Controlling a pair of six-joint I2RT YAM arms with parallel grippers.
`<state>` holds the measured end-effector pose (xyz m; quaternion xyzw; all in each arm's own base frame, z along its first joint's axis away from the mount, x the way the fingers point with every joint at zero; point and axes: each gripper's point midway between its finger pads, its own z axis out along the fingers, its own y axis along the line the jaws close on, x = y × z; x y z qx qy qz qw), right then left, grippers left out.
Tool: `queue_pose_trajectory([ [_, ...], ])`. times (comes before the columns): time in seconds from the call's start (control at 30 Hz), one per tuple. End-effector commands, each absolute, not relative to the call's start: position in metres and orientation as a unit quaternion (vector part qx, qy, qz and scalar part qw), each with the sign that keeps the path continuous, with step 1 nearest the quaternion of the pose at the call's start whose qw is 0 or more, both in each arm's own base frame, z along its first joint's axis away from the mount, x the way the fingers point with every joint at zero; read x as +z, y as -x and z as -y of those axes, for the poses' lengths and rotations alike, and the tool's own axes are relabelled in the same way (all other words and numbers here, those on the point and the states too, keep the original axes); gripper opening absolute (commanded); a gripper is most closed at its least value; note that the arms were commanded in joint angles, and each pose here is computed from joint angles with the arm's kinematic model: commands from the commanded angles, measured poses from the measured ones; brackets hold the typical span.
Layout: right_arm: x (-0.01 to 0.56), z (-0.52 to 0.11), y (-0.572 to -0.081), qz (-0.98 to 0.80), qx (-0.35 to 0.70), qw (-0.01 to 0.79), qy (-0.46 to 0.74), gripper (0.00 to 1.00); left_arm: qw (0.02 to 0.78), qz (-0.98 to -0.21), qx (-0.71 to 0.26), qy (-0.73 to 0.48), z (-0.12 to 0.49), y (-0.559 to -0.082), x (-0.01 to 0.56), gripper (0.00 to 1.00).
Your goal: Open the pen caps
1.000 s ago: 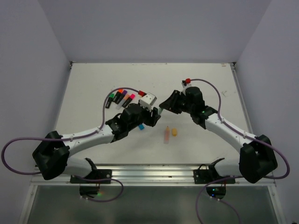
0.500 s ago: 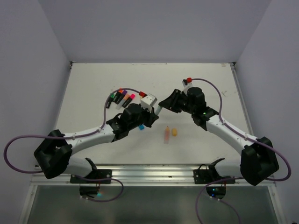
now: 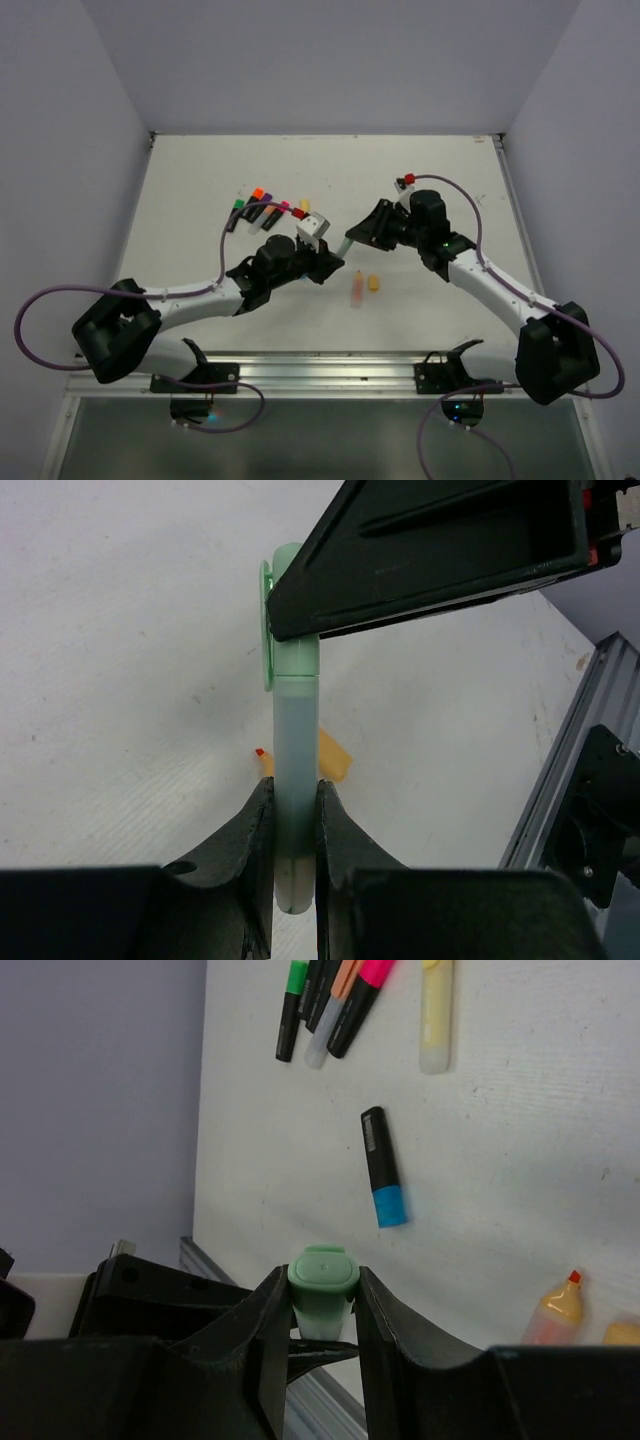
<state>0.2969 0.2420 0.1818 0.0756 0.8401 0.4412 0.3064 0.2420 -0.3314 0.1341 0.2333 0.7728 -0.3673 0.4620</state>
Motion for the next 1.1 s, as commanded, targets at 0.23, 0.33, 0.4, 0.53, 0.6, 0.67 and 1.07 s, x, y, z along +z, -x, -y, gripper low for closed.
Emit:
queue_pose_trajectory([
  [0.23,0.265,-0.168,-0.369,-0.772,0.373,0.495,-0.140,0.00,0.352,-0.829,-0.364,-0.236,0.312,-0.197,0.072,0.00],
  [0.33,0.270,-0.165,-0.370,-0.777,0.358,0.501,-0.132,0.00,0.355,-0.836,-0.354,-0.225,0.309,-0.200,0.070,0.00],
  [0.4,0.256,-0.162,-0.364,-0.798,0.337,0.485,-0.124,0.00,0.367,-0.842,-0.337,-0.206,0.308,-0.211,0.077,0.00],
  [0.53,0.206,-0.151,-0.346,-0.860,0.272,0.419,-0.107,0.00,0.372,-0.853,-0.322,-0.172,0.311,-0.227,0.085,0.00],
  [0.6,0.179,-0.144,-0.330,-0.891,0.237,0.376,-0.087,0.00,0.367,-0.852,-0.338,-0.161,0.321,-0.231,0.086,0.00],
  [0.67,0.155,-0.135,-0.317,-0.915,0.201,0.341,-0.072,0.00,0.364,-0.848,-0.353,-0.152,0.330,-0.234,0.087,0.00],
  [1.07,0.091,-0.127,-0.294,-0.969,0.092,0.230,-0.007,0.01,0.295,-0.859,-0.402,-0.116,0.369,-0.252,0.056,0.12],
])
